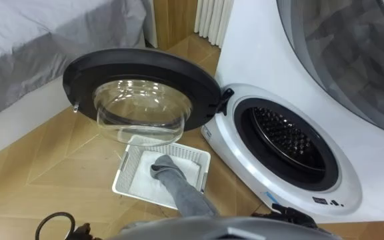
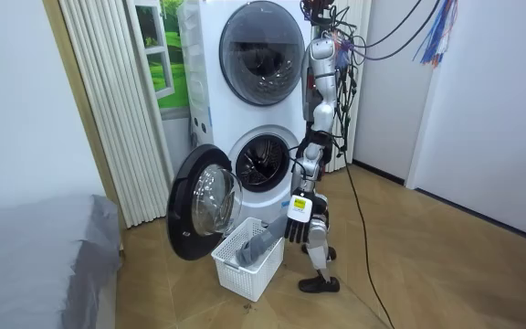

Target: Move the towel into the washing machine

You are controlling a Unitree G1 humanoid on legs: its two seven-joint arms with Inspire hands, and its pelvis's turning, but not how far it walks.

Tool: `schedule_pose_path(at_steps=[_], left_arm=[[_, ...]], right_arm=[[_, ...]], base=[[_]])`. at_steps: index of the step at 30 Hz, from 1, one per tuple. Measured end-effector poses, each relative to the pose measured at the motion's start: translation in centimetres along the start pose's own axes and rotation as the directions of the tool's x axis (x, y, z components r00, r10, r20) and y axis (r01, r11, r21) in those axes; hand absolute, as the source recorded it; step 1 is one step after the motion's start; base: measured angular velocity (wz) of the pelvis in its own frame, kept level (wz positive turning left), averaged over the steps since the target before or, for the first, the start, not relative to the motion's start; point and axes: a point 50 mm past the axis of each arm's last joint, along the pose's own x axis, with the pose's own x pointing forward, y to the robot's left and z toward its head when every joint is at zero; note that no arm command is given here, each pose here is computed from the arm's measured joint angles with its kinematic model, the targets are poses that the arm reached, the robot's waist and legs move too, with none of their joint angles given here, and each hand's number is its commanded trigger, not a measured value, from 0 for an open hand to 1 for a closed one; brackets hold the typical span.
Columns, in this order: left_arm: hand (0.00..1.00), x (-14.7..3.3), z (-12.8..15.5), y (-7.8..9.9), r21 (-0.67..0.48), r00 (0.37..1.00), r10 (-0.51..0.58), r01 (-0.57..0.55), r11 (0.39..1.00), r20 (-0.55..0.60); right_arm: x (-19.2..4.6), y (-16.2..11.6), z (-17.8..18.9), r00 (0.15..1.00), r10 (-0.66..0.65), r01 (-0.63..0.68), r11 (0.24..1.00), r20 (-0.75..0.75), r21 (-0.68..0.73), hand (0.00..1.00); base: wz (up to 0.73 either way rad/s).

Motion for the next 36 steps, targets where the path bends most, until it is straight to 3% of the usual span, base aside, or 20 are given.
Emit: schedule_pose_path(at_steps=[11, 20, 36], left_arm=[[0.0, 0.0, -0.1, -0.4, 0.056, 1.0, -0.023, 0.023, 0.998, -0.003], [0.0, 0.0, 1.7, -0.8, 0.166, 0.998, -0.028, 0.018, 0.986, 0.056], [0.0, -0.4, 9.6, 0.5, 0.279, 0.943, 0.026, -0.125, 0.952, 0.332]], right_arm=[[0.0, 0.0, 0.1, 1.0, -0.006, 0.006, 1.0, 0.008, 0.023, 0.0], [0.0, -0.1, 0.6, 0.999, -0.023, 0.022, 1.0, 0.03, 0.018, 0.0], [0.5, 1.1, 3.9, 0.994, 0.006, 0.004, 0.996, 0.106, -0.094, 0.0]], base=[[0.0], [0.0], [-0.05]])
